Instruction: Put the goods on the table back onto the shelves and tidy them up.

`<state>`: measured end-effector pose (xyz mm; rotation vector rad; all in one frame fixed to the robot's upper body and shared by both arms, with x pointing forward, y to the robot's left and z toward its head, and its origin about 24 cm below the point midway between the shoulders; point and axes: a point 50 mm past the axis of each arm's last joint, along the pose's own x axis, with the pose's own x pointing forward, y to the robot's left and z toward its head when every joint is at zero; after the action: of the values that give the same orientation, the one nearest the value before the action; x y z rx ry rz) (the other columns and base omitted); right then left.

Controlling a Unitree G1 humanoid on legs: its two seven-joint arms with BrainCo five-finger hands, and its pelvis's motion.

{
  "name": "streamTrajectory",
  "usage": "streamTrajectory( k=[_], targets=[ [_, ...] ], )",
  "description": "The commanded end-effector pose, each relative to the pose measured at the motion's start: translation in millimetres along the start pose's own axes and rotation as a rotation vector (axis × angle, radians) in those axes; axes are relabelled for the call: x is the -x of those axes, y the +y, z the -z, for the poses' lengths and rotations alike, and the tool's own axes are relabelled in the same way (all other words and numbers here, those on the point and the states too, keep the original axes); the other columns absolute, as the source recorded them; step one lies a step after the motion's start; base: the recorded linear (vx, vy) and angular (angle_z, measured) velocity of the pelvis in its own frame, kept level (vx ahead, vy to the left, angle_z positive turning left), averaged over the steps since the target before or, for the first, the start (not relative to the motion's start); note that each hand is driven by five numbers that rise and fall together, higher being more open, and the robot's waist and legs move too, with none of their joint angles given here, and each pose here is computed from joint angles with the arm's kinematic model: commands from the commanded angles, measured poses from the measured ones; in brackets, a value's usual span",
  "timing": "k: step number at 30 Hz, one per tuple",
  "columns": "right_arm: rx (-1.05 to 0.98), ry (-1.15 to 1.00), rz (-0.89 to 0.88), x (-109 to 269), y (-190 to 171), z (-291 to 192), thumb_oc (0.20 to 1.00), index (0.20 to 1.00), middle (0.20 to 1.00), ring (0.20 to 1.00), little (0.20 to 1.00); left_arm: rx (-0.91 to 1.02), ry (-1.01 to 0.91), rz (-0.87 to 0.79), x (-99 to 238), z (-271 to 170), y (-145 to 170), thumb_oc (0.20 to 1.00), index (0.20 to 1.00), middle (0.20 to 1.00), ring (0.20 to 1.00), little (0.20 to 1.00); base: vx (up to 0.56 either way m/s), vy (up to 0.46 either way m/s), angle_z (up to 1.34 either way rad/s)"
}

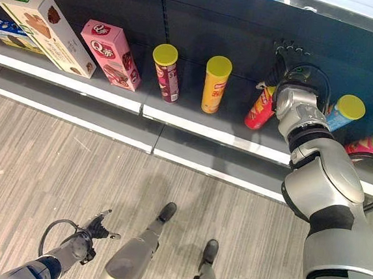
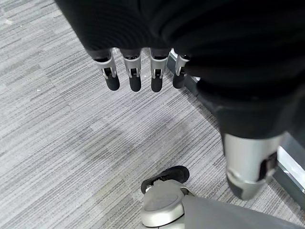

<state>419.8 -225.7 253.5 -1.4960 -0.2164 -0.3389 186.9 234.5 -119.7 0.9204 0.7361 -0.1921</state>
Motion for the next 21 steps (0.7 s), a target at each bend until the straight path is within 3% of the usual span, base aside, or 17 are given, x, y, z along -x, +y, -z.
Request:
streamTrajectory(
  k=[1,7,12,16,21],
  targets=[
    [-0.073,-0.04,0.143,-8.8,-35.3,-10.8,1.0,1.0,1.0,1.0,1.0,0.059,0.081,-0.072,-1.1,14.4,16.4,1.0,1.0,1.0,1.0,1.0,0.0,0.006,-0.05],
    [-0.143,-0.164,0.153,-2.3,-37.8,-31.5,1.0,1.0,1.0,1.0,1.0,0.092,0.143,-0.075,2.1,26.0,15.0,1.0,1.0,1.0,1.0,1.0,0.0,-0.001,-0.11],
    [-0.2,-0.214,0.111,12.3,-19.1,-32.0,1.0,1.0,1.0,1.0,1.0,0.092,0.169,-0.057,4.2,29.3,8.6,1.0,1.0,1.0,1.0,1.0,0.02,0.006,-0.07],
    [-0.256,-0.277,0.002,53.4,22.6,-20.0,1.0,1.0,1.0,1.0,1.0,0.109,0.232,-0.023,11.2,40.8,-4.5,1.0,1.0,1.0,1.0,1.0,0.03,0.026,-0.12],
    [-0.256,-0.276,0.002,53.6,22.7,-19.7,1.0,1.0,1.0,1.0,1.0,0.108,0.232,-0.023,11.3,40.9,-4.5,1.0,1.0,1.0,1.0,1.0,0.01,0.018,-0.14]
  ],
)
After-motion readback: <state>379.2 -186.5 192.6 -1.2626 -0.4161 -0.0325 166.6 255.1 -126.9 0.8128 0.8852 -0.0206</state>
